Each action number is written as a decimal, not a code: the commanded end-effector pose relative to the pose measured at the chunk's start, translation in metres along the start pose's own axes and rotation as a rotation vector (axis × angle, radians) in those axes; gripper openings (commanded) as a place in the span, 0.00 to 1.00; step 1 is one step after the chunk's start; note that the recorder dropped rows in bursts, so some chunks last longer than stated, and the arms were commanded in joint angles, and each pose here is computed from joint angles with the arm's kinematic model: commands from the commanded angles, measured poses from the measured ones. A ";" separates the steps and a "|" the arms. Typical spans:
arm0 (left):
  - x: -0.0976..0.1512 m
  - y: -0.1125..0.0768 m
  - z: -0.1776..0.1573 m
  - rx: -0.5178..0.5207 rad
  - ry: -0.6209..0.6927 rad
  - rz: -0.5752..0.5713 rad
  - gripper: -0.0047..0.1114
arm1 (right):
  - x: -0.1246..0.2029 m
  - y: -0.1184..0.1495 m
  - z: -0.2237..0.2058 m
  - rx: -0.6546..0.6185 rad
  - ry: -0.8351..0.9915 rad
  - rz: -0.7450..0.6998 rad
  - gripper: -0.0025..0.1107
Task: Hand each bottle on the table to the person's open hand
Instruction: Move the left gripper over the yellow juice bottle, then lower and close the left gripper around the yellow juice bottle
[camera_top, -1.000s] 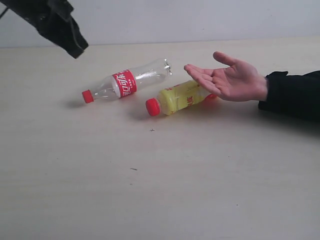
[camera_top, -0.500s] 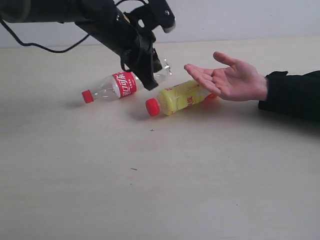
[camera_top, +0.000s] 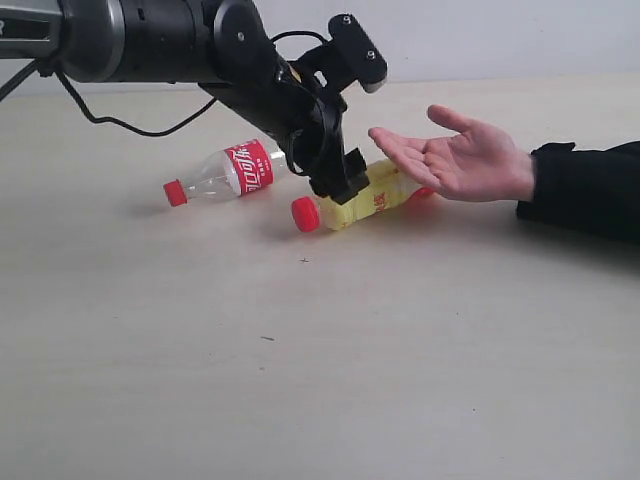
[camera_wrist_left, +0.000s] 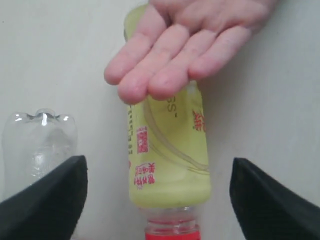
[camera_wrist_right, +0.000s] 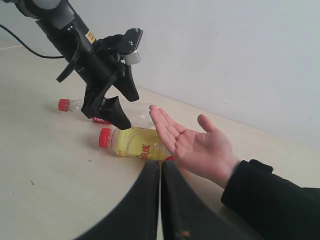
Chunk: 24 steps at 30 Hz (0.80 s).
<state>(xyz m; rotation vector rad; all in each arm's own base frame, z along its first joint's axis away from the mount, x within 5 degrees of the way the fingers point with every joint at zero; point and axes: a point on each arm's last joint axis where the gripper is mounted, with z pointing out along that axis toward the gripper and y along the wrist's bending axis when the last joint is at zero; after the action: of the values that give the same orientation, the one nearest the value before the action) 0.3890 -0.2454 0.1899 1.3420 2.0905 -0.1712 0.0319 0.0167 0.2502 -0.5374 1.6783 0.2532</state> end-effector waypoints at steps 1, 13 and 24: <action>-0.014 0.002 -0.007 0.002 -0.037 -0.073 0.69 | 0.000 0.000 0.001 -0.002 -0.011 0.006 0.04; -0.025 0.004 0.003 0.114 0.057 -0.144 0.69 | 0.000 0.000 0.001 -0.002 -0.011 0.006 0.04; -0.023 -0.001 0.003 0.144 0.096 -0.124 0.69 | 0.000 0.000 0.001 -0.002 -0.011 0.006 0.04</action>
<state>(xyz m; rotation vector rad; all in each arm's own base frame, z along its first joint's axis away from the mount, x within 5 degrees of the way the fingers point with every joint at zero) 0.3978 -0.2613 0.1971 1.3234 2.2937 -0.3198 0.0319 0.0167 0.2502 -0.5374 1.6783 0.2532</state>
